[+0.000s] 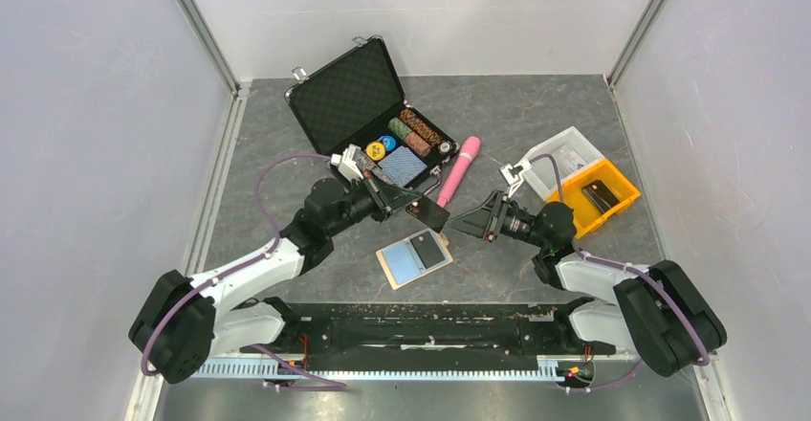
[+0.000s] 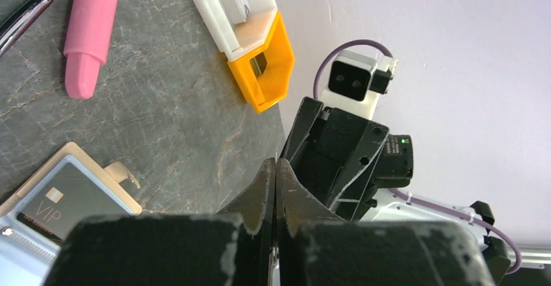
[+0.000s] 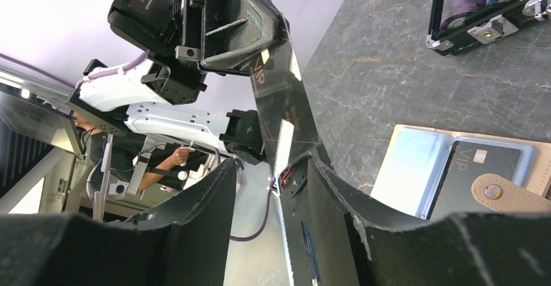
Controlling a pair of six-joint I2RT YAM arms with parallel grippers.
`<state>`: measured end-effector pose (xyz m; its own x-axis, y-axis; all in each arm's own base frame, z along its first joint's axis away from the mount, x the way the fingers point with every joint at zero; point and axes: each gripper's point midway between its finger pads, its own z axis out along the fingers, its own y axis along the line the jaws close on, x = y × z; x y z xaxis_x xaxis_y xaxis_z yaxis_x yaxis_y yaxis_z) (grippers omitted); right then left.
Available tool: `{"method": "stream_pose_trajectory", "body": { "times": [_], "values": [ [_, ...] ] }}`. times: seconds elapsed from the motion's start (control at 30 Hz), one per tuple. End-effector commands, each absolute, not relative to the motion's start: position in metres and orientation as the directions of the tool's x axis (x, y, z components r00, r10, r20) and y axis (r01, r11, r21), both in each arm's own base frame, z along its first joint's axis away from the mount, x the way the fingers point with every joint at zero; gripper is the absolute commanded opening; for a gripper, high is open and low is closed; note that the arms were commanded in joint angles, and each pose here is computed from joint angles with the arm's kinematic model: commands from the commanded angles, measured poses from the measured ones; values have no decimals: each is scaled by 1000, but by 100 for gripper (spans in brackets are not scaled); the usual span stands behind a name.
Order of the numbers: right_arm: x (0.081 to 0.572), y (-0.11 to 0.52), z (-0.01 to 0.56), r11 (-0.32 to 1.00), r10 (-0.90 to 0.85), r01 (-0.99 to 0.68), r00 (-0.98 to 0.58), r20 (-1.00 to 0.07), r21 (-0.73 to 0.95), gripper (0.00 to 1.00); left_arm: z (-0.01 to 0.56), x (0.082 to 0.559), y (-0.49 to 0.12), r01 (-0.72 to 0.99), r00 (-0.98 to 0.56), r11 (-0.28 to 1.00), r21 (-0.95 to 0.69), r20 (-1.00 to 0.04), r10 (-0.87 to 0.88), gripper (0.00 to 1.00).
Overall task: Take the credit cards out of the card holder
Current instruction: Place the credit card in the storage box.
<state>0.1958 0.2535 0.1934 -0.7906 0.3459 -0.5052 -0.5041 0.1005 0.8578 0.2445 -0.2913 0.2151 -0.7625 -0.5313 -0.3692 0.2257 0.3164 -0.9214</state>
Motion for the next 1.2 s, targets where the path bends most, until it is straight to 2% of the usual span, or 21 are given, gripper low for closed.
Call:
{"method": "stream_pose_trajectory", "body": {
  "times": [0.0, 0.13, 0.23, 0.47, 0.5, 0.63, 0.7, 0.77, 0.9, 1.03, 1.1, 1.13, 1.17],
  "values": [
    [203, 253, 200, 98, 378, -528, -765, -522, 844, 47, 236, 253, -293, 238, -733, 244, -940, -339, -590, 2],
    [205, 254, 203, 87, 390, -530, -761, -518, 844, 45, 237, 254, -293, 236, -725, 246, -940, -339, -600, 2],
    [206, 255, 210, 63, 400, -530, -763, -508, 846, 37, 237, 255, -294, 235, -723, 246, -940, -338, -602, 2],
    [207, 255, 224, -1, 430, -526, -768, -475, 850, 27, 238, 253, -300, 235, -732, 238, -942, -333, -595, 2],
    [208, 255, 225, -3, 433, -526, -767, -474, 850, 25, 238, 252, -301, 236, -734, 236, -943, -332, -592, 2],
    [212, 256, 227, 1, 443, -525, -763, -471, 851, 2, 234, 251, -303, 230, -739, 238, -944, -329, -588, 2],
    [214, 256, 227, 6, 447, -523, -761, -470, 852, 0, 232, 250, -302, 231, -738, 247, -941, -334, -586, 4],
    [219, 256, 226, 14, 449, -518, -761, -468, 855, 0, 230, 250, -302, 227, -741, 263, -938, -341, -578, 13],
    [237, 250, 226, 68, 464, -523, -737, -491, 850, 0, 222, 249, -299, 214, -749, 341, -916, -377, -544, 55],
    [262, 241, 224, 166, 446, -526, -715, -539, 834, 0, 218, 246, -294, 218, -750, 421, -881, -427, -505, 76],
    [276, 232, 220, 236, 434, -510, -706, -559, 827, 0, 216, 245, -290, 227, -748, 457, -860, -454, -484, 94],
    [284, 226, 217, 273, 432, -496, -702, -566, 824, 0, 214, 243, -288, 231, -748, 477, -848, -469, -471, 99],
    [290, 220, 213, 313, 424, -483, -700, -575, 818, 0, 214, 242, -287, 238, -747, 490, -838, -481, -459, 100]
  ]
}}
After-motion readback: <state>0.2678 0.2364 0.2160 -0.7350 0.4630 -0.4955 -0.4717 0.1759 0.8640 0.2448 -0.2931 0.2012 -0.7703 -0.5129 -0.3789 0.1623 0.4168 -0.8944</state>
